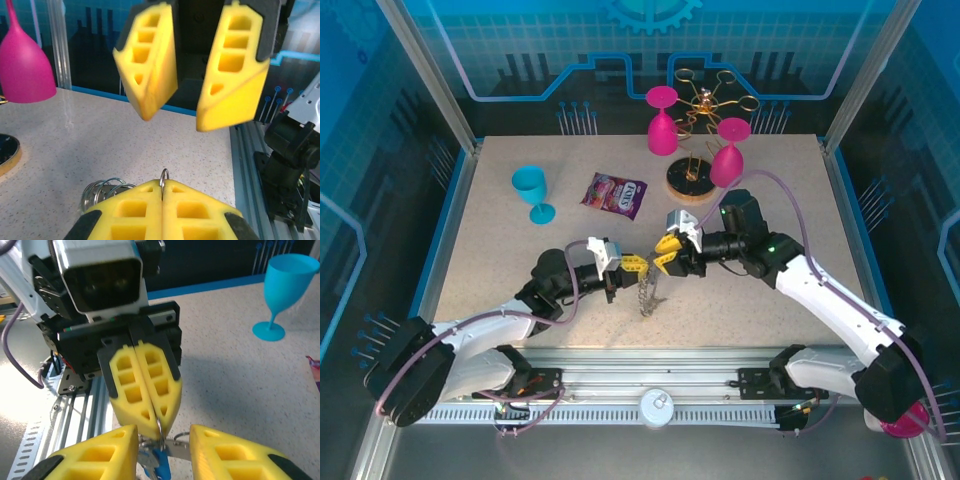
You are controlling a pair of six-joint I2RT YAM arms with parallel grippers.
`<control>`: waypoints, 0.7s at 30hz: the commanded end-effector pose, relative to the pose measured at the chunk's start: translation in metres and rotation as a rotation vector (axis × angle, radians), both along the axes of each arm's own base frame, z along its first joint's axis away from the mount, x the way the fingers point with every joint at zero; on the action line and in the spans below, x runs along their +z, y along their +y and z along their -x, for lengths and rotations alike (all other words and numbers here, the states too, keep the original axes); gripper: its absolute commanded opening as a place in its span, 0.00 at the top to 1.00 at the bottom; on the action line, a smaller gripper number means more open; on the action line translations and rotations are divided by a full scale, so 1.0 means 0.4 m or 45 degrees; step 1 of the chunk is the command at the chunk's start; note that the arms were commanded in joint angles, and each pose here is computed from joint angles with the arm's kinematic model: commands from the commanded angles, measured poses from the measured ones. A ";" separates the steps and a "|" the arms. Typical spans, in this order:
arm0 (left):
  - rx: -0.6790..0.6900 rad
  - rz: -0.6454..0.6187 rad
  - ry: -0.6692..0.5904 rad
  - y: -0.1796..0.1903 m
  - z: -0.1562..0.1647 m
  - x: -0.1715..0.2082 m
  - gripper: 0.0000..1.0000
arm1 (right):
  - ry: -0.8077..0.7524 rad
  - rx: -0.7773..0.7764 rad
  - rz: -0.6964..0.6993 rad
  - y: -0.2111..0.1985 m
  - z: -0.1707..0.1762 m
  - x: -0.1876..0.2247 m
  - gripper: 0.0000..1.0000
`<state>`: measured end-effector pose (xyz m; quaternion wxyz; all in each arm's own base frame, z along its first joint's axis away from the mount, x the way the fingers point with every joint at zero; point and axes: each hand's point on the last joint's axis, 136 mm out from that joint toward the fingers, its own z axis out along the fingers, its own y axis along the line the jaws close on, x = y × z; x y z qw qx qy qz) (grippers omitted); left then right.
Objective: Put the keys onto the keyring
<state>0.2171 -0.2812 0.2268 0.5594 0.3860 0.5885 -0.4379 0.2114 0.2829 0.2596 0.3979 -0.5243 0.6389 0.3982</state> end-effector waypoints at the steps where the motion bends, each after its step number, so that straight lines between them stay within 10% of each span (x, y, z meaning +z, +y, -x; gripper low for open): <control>1: -0.081 0.085 -0.191 -0.007 0.029 0.081 1.00 | 0.018 0.064 -0.031 0.011 0.006 0.005 0.69; 21: -0.112 0.109 -0.208 -0.015 0.032 0.106 1.00 | 0.060 0.122 0.073 0.017 0.027 -0.063 0.76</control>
